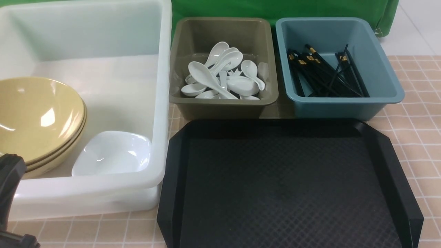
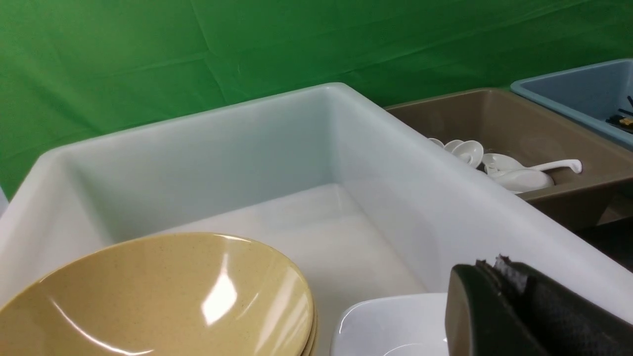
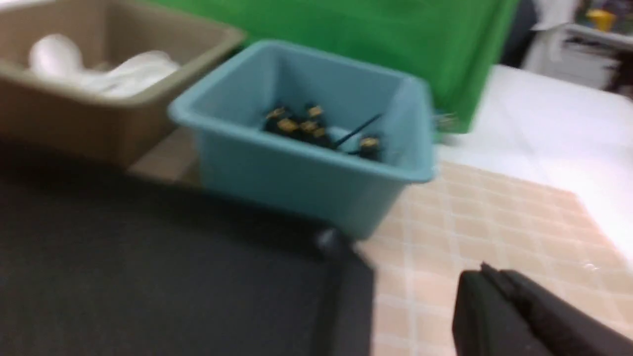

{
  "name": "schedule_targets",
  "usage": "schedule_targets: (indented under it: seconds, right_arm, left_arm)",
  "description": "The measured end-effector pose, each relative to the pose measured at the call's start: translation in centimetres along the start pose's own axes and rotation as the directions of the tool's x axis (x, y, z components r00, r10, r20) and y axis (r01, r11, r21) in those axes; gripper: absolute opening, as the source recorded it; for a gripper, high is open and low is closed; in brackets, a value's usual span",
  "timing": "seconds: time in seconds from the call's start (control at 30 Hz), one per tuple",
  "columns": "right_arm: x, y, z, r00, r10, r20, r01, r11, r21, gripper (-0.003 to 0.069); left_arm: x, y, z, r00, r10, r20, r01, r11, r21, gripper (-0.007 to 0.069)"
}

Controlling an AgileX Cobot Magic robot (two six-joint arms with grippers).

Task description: On brown table put chopsticks spoon bowls plates into blue grey white boxes.

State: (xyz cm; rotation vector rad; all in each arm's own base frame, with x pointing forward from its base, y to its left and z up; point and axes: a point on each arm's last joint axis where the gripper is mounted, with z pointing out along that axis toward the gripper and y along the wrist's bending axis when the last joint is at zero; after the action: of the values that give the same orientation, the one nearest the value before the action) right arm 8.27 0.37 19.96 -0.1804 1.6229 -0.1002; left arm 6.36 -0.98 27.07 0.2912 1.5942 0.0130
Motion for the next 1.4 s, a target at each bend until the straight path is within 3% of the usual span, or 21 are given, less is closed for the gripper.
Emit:
schedule_targets:
  seconds: [0.37, 0.6, 0.87, 1.4]
  right_arm:
    - [-0.7, -0.6, -2.5, 0.987, -0.058, 0.152, 0.042, 0.994, 0.104, 0.0043]
    - [0.3, -0.1, -2.6, 0.998, -0.007, 0.059, 0.004, 0.999, 0.044, 0.0048]
    - [2.4, 0.4, -2.7, 0.976, 0.13, -0.175, -0.13, 0.991, 0.013, 0.0048]
    - [2.6, 0.4, -2.8, 0.951, 0.239, -0.196, -0.238, 0.971, 0.033, 0.0048]
  left_arm:
    - [0.0, 0.0, 0.0, 1.0, 0.0, 0.0, 0.0, 1.0, 0.0, -0.0007]
    - [0.0, 0.0, 0.0, 1.0, 0.0, -0.001, 0.0, 1.0, 0.0, -0.0007]
    - [0.0, 0.0, 0.0, 1.0, 0.0, -0.001, 0.0, 1.0, 0.0, -0.0007]
    - [0.0, 0.0, 0.0, 1.0, 0.0, -0.001, 0.0, 1.0, 0.0, -0.0007]
